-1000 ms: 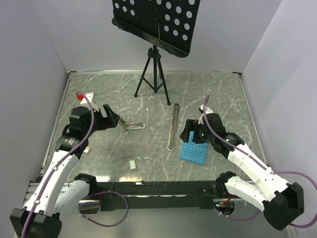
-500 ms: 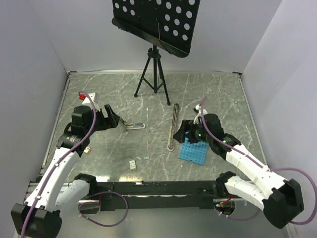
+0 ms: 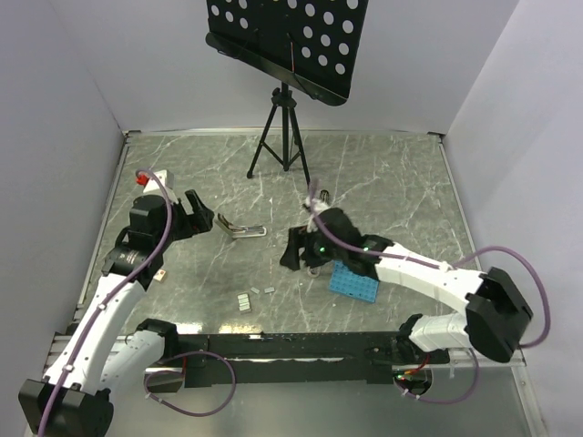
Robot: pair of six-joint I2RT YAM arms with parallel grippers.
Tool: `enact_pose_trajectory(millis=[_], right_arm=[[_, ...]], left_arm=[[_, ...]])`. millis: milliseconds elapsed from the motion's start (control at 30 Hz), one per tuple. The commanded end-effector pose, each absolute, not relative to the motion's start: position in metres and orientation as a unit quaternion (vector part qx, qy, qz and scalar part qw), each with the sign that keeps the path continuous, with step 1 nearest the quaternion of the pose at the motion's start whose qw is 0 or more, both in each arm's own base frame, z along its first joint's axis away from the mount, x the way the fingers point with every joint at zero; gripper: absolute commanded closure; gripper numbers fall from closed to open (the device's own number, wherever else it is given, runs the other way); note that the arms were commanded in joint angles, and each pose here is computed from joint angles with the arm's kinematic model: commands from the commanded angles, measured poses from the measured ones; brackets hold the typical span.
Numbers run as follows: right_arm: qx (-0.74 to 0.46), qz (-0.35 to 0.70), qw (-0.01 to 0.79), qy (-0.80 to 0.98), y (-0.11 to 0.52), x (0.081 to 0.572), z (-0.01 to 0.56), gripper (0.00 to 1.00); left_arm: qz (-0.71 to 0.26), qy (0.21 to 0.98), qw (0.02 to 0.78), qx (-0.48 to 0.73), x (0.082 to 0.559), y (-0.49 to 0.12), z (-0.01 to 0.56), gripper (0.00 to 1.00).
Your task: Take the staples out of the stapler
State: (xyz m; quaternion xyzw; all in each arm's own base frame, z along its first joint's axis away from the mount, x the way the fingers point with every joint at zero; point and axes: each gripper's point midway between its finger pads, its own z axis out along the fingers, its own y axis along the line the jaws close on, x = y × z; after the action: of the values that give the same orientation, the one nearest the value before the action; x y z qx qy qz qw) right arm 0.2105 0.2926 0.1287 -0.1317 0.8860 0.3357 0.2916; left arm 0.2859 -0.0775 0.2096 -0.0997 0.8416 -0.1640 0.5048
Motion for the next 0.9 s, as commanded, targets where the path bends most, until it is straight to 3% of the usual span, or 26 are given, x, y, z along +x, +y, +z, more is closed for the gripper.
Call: enact_pose_trajectory(millis=[0,333,567,867], right_arm=[[-0.142,0.394,0.291,0.860,0.341,0.195,0.143,0.24],[-0.180,0.301,0.244,0.904,0.393,0.165,0.094,0.23],[-0.348,0.235,0.269,0.866,0.379,0.173,0.095,0.26],[-0.256,0.291,0.214,0.897,0.406,0.159,0.093,0.28]], left_arm=[[-0.098,0.825,0.527,-0.176,0.294,-0.044,0.231,0.03],[-0.059,0.731,0.628,-0.261,0.265,0.003,0.284,0.03],[-0.074,0.701,0.660,-0.260,0.252,0.006,0.299,0.03],[-0.048,0.693,0.660,-0.287,0.246,0.020,0.302,0.03]])
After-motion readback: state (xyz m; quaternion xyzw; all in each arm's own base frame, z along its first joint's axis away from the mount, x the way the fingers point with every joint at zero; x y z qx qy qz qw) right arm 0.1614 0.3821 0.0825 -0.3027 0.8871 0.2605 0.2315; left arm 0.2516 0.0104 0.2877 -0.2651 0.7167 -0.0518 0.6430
